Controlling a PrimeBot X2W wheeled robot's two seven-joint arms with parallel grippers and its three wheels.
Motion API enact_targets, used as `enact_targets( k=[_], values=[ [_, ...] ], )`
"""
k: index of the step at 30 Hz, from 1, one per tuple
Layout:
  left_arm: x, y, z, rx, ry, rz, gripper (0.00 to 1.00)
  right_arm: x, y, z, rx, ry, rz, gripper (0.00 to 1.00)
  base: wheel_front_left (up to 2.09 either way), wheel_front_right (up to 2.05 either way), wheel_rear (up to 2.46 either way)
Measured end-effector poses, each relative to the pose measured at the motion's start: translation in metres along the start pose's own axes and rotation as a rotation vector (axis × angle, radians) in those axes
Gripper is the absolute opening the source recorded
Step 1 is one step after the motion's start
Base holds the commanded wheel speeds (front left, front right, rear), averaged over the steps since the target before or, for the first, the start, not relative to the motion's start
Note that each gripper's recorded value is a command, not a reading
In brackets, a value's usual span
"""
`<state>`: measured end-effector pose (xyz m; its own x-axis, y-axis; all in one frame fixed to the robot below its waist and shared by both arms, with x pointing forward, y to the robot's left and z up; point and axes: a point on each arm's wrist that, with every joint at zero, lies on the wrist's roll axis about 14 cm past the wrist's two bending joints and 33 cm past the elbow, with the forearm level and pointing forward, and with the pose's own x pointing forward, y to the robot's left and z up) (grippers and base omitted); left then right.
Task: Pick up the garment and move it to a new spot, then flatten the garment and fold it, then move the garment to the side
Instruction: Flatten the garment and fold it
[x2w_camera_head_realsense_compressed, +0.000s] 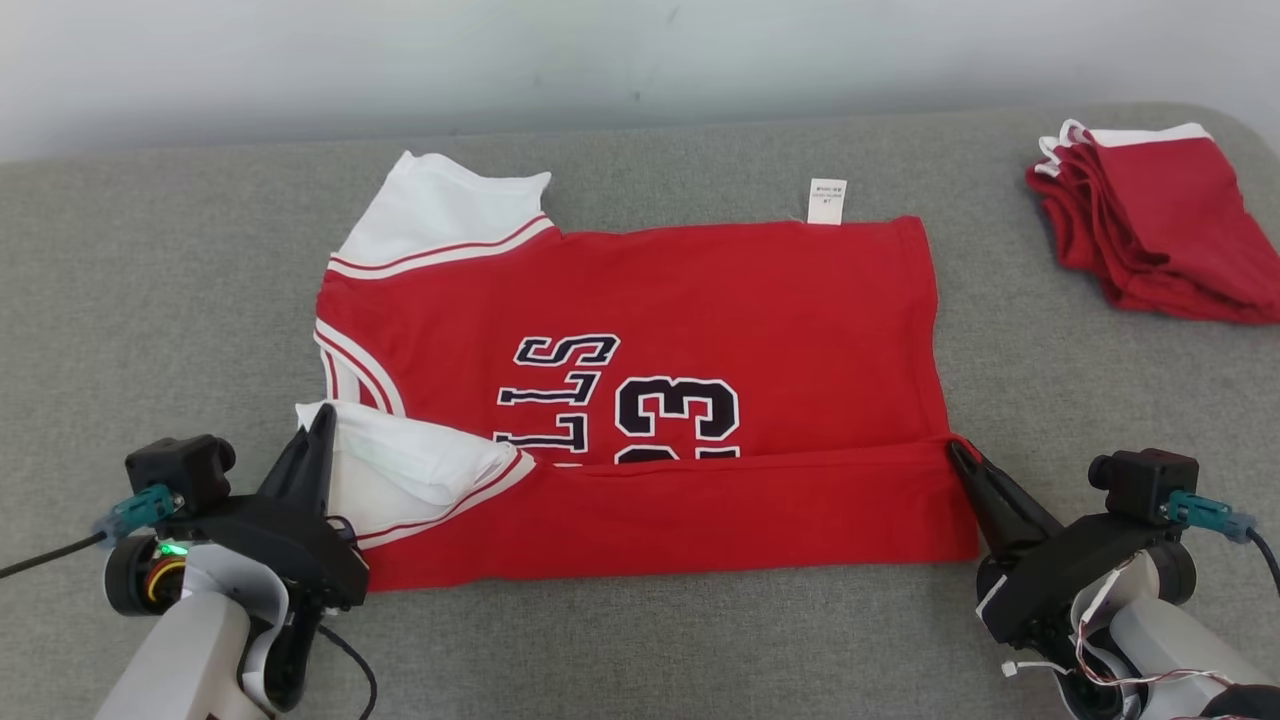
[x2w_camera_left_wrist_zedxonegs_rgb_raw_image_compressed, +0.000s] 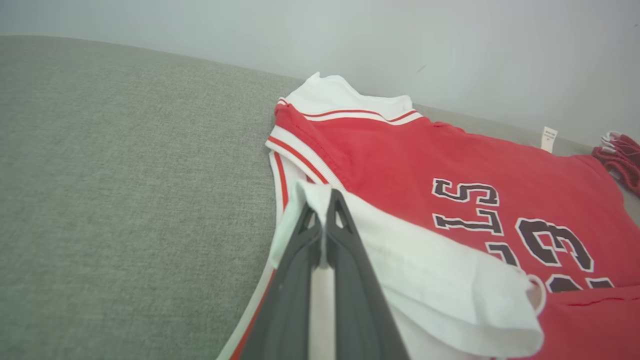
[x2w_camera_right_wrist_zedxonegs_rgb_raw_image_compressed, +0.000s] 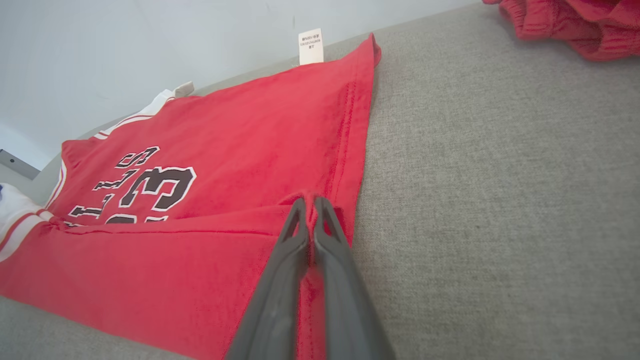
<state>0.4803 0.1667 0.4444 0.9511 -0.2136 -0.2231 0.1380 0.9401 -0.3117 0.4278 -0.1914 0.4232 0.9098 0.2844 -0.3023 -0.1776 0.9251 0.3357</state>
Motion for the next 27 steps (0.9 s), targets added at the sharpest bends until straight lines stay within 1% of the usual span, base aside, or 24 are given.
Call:
enact_targets(
  k=[1,2,6,8,12,14,17,20,24,27],
  values=[
    [-0.001,0.0,0.001,-0.008,-0.009,0.003,0.92,0.0,0.0,0.0,0.001,-0.004,-0.001,1.0,0.0,0.0,0.0],
    [-0.002,0.001,0.002,-0.016,-0.019,0.01,1.0,-0.001,0.001,0.001,0.001,-0.012,-0.002,1.0,0.0,0.0,0.0],
    [-0.009,0.005,0.012,-0.019,-0.067,0.025,1.0,-0.005,0.0,0.009,-0.007,-0.049,-0.009,1.0,0.0,0.0,0.0],
    [-0.014,0.008,0.019,-0.038,-0.099,0.038,1.0,-0.008,0.001,0.01,-0.057,-0.055,-0.001,1.0,0.0,0.0,0.0],
    [-0.031,0.016,0.019,-0.073,-0.131,0.064,1.0,-0.018,-0.001,0.004,-0.086,-0.053,-0.006,1.0,0.0,0.0,0.0],
    [-0.04,0.016,0.015,-0.077,-0.133,0.065,1.0,-0.022,-0.001,0.0,-0.093,-0.048,-0.009,1.0,0.0,0.0,0.0],
    [-0.052,0.019,0.002,-0.041,-0.111,0.082,1.0,-0.024,-0.002,-0.006,-0.089,-0.041,-0.017,1.0,0.0,0.0,0.0],
    [-0.062,0.024,-0.016,-0.055,-0.08,0.112,1.0,-0.025,-0.002,-0.015,-0.093,-0.022,-0.02,1.0,0.0,0.0,0.0],
    [-0.071,0.026,-0.037,-0.027,-0.026,0.123,1.0,-0.025,-0.005,-0.022,-0.088,-0.009,-0.034,1.0,0.0,0.0,0.0],
    [-0.072,0.024,-0.047,-0.028,0.0,0.126,1.0,-0.023,-0.005,-0.027,-0.086,0.001,-0.036,1.0,0.0,0.0,0.0]
  ],
)
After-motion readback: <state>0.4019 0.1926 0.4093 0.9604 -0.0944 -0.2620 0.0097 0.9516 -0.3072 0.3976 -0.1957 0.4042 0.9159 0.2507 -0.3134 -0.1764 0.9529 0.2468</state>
